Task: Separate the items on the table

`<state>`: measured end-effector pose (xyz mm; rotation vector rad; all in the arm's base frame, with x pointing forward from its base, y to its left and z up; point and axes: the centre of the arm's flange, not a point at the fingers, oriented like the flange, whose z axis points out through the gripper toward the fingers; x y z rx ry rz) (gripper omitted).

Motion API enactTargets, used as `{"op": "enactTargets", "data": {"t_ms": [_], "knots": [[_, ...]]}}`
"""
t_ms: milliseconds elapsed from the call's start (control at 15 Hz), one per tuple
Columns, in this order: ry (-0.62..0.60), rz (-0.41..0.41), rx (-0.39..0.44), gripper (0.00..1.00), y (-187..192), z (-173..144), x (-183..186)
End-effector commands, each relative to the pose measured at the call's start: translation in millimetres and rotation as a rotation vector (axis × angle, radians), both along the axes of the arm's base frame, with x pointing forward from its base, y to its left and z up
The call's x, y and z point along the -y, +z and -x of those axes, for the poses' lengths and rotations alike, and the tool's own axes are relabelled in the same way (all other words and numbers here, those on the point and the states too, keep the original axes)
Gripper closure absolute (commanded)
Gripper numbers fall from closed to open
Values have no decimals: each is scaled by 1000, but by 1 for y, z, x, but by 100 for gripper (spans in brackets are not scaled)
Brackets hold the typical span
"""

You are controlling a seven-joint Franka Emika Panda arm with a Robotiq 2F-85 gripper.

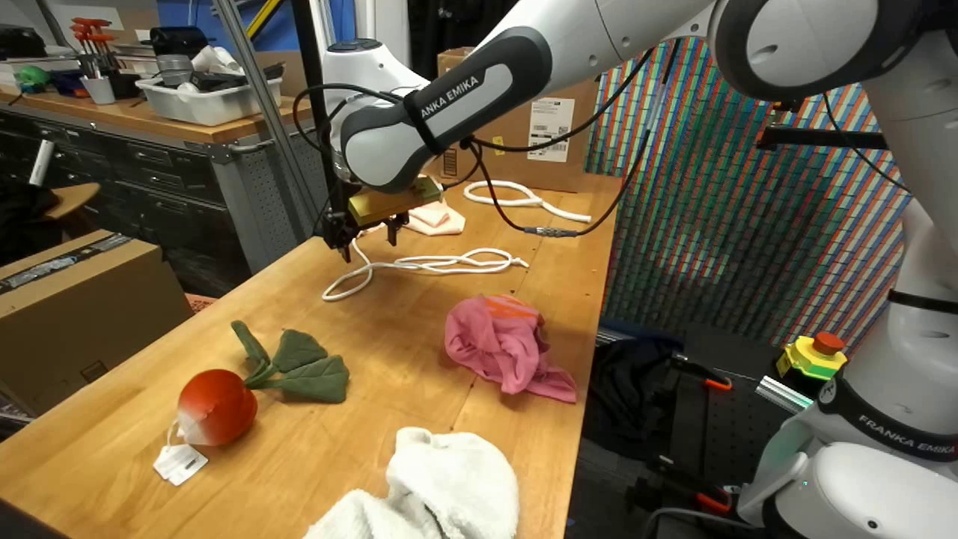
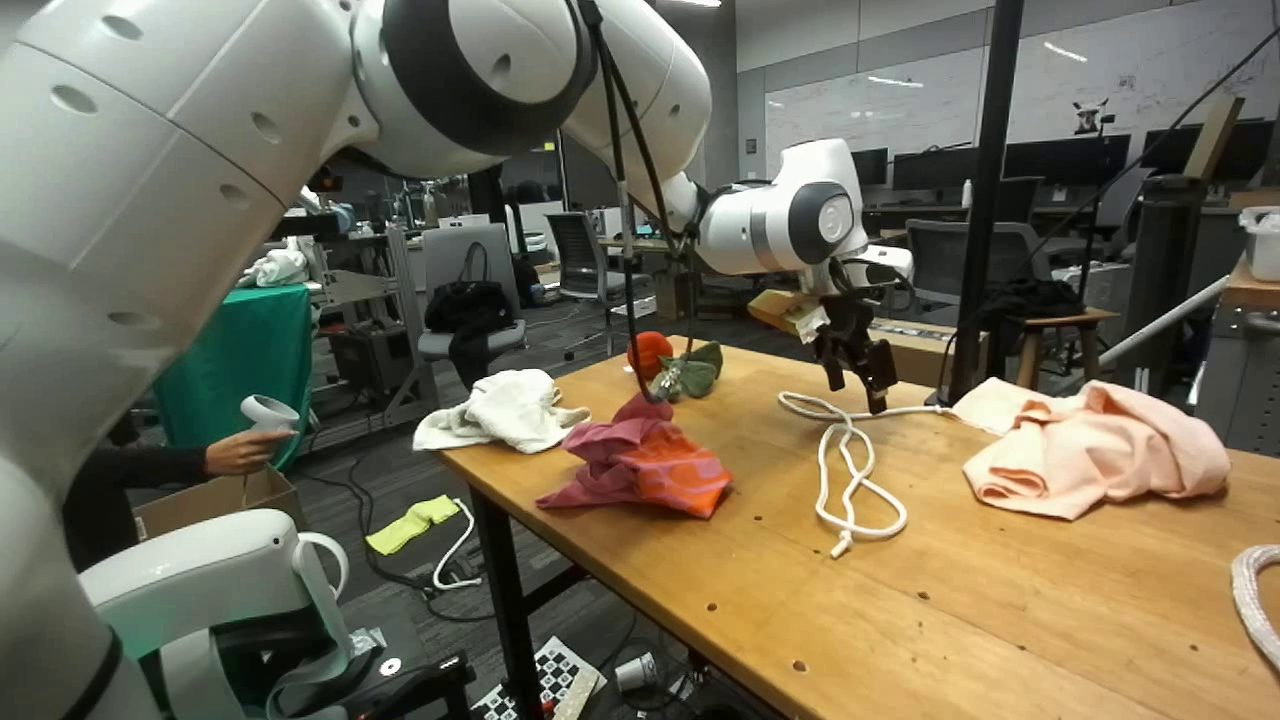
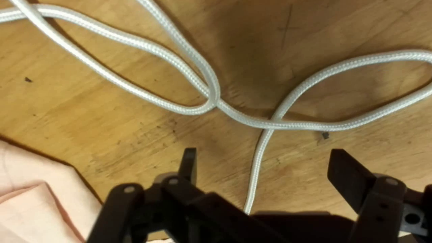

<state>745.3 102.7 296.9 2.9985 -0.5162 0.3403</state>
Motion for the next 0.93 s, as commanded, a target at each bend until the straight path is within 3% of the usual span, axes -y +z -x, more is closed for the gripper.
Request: {"op": "enactTargets", "data": {"t_ms": [0,867], "knots": [[-50,26,32,0,0,-28,6],[-134,46,-8,0,-19,-20,44]]}}
